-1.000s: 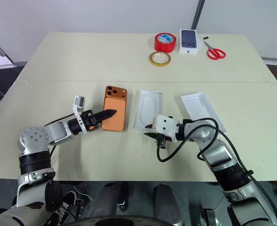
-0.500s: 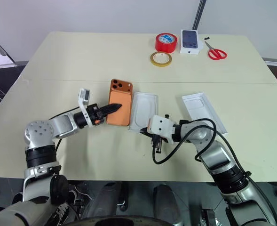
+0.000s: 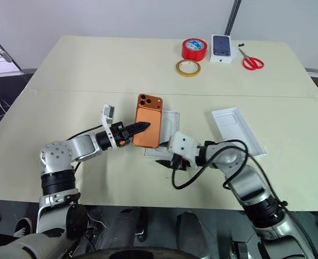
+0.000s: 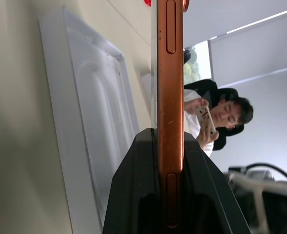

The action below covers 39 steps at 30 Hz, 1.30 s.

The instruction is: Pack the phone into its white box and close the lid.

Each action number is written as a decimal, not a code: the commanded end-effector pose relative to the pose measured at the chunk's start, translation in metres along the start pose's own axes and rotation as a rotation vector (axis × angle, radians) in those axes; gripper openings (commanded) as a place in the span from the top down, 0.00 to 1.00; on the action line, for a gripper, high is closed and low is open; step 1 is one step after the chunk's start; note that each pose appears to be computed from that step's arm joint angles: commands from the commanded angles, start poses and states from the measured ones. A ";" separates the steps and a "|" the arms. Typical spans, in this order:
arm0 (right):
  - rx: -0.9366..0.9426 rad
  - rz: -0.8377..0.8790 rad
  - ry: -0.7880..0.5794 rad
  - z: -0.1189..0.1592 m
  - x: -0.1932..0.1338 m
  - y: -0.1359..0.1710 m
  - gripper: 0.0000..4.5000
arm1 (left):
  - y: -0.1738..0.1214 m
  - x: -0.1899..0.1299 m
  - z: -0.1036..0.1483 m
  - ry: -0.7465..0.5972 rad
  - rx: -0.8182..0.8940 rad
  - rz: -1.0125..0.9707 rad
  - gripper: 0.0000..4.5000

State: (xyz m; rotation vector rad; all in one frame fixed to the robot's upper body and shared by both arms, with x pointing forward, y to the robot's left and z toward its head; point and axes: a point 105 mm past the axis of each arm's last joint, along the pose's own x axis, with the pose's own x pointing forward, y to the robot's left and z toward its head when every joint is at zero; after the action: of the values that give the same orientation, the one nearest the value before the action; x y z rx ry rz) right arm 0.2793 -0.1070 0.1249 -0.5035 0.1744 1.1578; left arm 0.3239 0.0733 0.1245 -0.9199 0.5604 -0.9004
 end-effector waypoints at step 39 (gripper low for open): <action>-0.059 -0.224 -0.036 -0.017 -0.033 -0.049 0.46 | -0.012 0.019 -0.013 0.038 0.067 0.011 0.38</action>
State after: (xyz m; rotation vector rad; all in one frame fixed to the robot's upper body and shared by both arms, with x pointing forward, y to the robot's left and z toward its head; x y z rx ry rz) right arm 0.3100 -0.1606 0.1270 -0.5247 0.0994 0.9587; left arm 0.3198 0.0485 0.1148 -0.8647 0.5994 -0.8948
